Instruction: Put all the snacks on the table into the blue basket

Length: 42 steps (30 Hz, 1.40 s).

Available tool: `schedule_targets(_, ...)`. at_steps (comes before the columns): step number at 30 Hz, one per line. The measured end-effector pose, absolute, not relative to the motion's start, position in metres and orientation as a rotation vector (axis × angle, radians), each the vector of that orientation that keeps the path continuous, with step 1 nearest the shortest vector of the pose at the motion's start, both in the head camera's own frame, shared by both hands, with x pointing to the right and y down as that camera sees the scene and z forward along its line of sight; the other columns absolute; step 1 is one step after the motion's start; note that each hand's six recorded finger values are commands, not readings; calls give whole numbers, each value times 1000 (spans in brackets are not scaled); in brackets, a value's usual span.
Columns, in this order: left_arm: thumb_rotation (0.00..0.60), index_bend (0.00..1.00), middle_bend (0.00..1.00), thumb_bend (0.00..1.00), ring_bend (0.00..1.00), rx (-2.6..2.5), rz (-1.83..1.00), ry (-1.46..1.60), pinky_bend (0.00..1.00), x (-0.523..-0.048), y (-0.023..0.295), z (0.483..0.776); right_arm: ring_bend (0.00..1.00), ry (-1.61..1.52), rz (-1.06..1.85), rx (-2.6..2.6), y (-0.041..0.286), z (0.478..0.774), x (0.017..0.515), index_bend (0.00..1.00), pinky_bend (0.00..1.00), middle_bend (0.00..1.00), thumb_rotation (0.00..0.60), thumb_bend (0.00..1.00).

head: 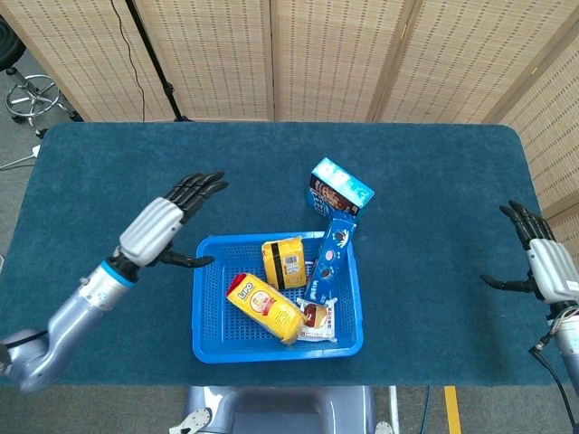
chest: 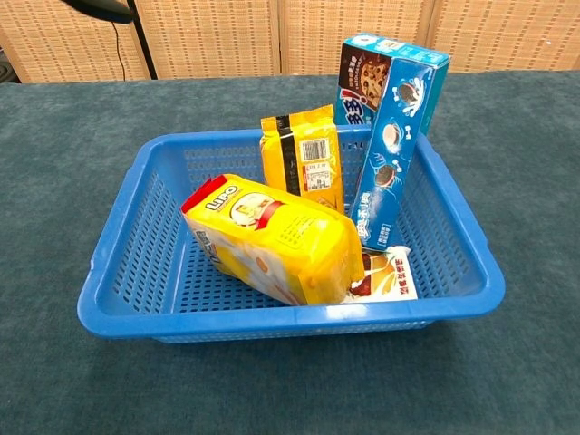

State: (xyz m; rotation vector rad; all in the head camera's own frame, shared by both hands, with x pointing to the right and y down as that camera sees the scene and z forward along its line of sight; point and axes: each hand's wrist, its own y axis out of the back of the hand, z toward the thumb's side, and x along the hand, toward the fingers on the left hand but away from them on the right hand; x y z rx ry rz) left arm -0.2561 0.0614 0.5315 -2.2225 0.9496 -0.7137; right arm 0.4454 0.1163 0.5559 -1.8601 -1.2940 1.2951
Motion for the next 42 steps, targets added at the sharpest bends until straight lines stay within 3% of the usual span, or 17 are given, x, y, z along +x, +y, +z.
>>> schedule_targets(12, 600, 0, 0, 122, 0, -1947, -1023, 1058, 0, -365, 93, 527, 0, -1292, 1173, -2044, 40, 575, 393, 0, 0, 0, 600, 0)
schedule_targets(21, 600, 0, 0, 122, 0, -1782, -1201, 1135, 0, -419, 129, 527, 0, -1253, 1153, -2147, -17, 581, 345, 0, 0, 0, 600, 0)
schedule_targets(33, 600, 0, 0, 122, 0, -1667, -1312, 1195, 0, -439, 158, 538, 0, -1202, 1158, -2382, -66, 574, 256, 0, 0, 0, 600, 0)
schedule_targets(42, 600, 0, 0, 122, 0, -1650, -1323, 1198, 0, -439, 159, 541, 0, -1137, 1221, -2448, -67, 609, 209, 0, 0, 0, 600, 0)
